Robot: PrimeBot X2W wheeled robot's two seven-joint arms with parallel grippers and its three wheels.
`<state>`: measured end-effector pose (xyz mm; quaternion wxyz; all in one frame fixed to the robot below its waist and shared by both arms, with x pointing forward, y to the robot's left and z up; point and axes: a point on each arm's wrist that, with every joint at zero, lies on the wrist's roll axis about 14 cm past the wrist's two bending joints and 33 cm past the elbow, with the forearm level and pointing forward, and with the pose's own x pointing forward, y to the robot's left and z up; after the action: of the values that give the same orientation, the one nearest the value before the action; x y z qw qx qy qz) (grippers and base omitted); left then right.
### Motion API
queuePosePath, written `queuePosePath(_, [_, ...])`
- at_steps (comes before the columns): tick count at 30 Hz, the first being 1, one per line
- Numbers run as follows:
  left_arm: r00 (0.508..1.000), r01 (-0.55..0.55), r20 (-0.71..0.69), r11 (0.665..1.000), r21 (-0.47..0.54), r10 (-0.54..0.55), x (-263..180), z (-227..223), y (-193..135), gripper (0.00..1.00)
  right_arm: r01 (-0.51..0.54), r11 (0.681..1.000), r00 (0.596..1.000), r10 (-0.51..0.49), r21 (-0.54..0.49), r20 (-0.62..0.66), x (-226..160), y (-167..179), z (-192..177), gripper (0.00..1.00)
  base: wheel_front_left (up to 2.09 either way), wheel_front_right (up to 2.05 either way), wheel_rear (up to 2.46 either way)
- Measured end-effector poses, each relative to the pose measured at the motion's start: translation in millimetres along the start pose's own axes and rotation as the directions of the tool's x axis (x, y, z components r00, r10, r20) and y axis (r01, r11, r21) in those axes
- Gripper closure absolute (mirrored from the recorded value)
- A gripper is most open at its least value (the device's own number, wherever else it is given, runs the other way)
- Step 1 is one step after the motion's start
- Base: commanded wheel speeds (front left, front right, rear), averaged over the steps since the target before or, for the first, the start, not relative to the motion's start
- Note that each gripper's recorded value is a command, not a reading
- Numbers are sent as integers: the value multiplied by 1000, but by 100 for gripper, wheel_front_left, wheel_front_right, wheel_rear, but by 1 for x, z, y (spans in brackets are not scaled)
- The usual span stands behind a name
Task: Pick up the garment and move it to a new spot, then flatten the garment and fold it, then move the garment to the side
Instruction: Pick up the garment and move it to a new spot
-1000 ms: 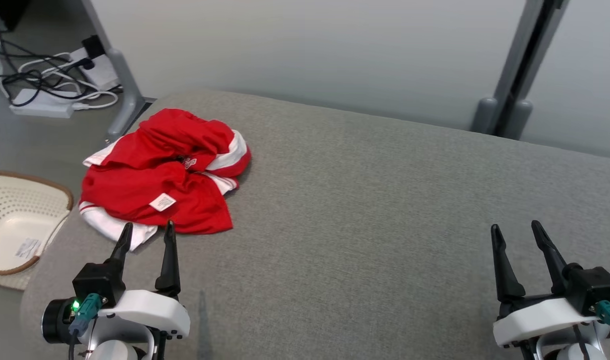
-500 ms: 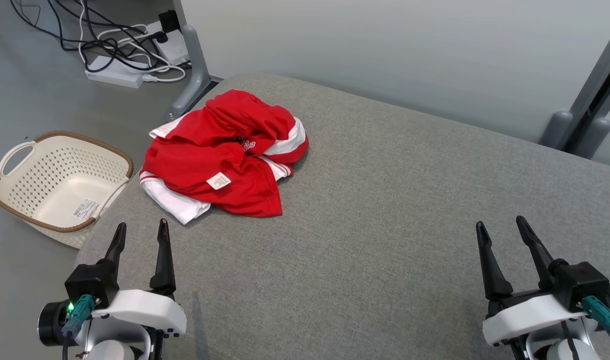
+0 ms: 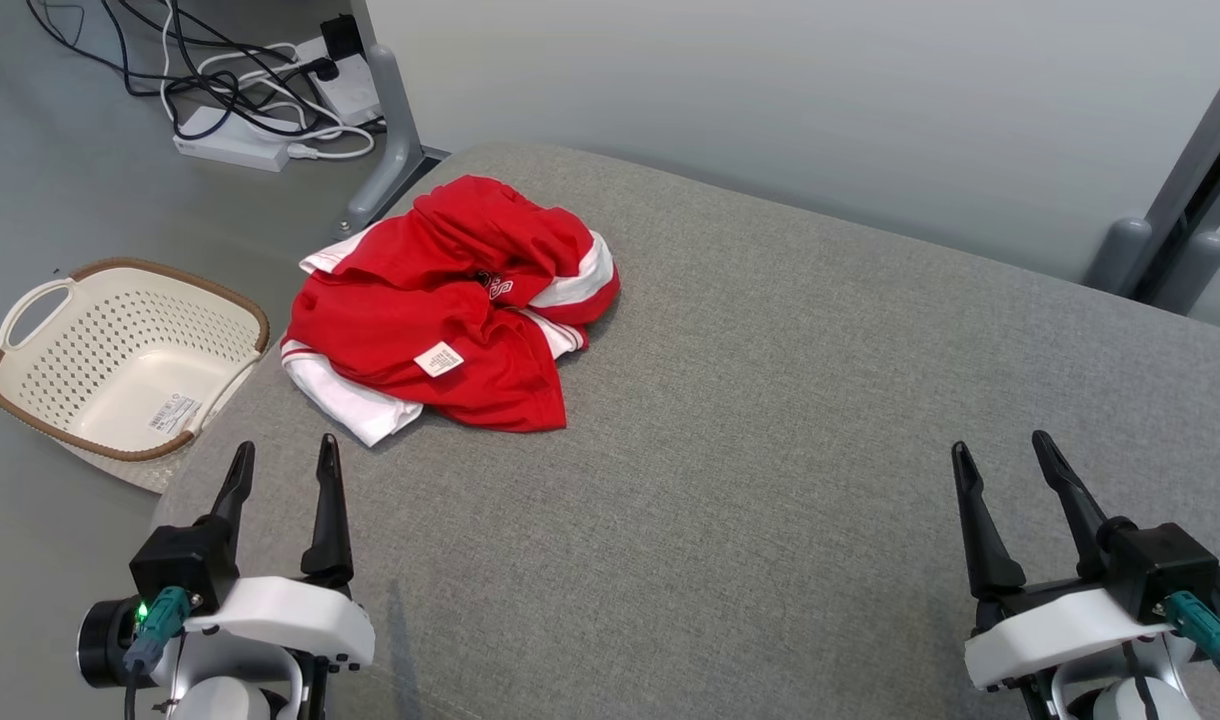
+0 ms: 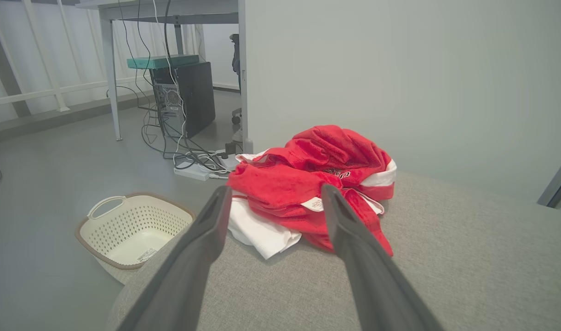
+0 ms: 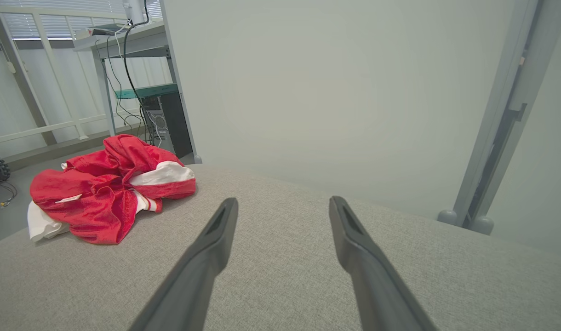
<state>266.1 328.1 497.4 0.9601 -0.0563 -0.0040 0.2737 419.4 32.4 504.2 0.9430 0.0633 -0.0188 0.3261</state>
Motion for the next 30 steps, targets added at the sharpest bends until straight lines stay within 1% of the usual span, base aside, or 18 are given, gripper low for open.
queuePosePath(3, [1000,7,16,1000,4,-7,4,6,-2,0,4,1000,1000,-4,4,0,0,-1,-1,0,0,0,0])
queuePosePath(8, [993,24,113,1000,15,-26,30,43,-9,0,7,1000,1000,-7,9,0,2,-4,-1,0,0,0,0])
queuePosePath(10, [988,45,145,999,23,-48,45,60,-17,0,12,1000,1000,-12,7,2,3,-8,0,0,0,0,0])
queuePosePath(13, [985,100,139,995,25,-102,68,74,-36,0,20,1000,1000,-21,-18,-8,2,-16,-2,0,0,0,0])
queuePosePath(14, [986,121,117,993,14,-122,77,75,-43,0,24,1000,1000,-24,-19,-6,2,-18,-2,0,0,0,0])
queuePosePath(17, [983,178,45,984,4,-178,102,70,-64,0,41,999,999,-41,-24,2,4,-28,0,0,0,0,0])
queuePosePath(22, [971,224,-79,975,-6,-224,141,47,-92,0,82,996,997,-82,-26,-12,2,-50,-6,0,0,0,0])
queuePosePath(25, [961,234,-150,972,1,-231,161,26,-103,0,106,994,994,-106,-25,-22,0,-62,-12,0,0,0,0])
queuePosePath(28, [957,229,-183,974,1,-225,172,13,-108,0,122,992,992,-123,-23,-27,-1,-71,-16,0,0,0,0])
queuePosePath(30, [947,225,-234,974,-1,-219,187,-7,-116,0,145,989,989,-146,-19,-40,-3,-82,-23,0,0,0,0])
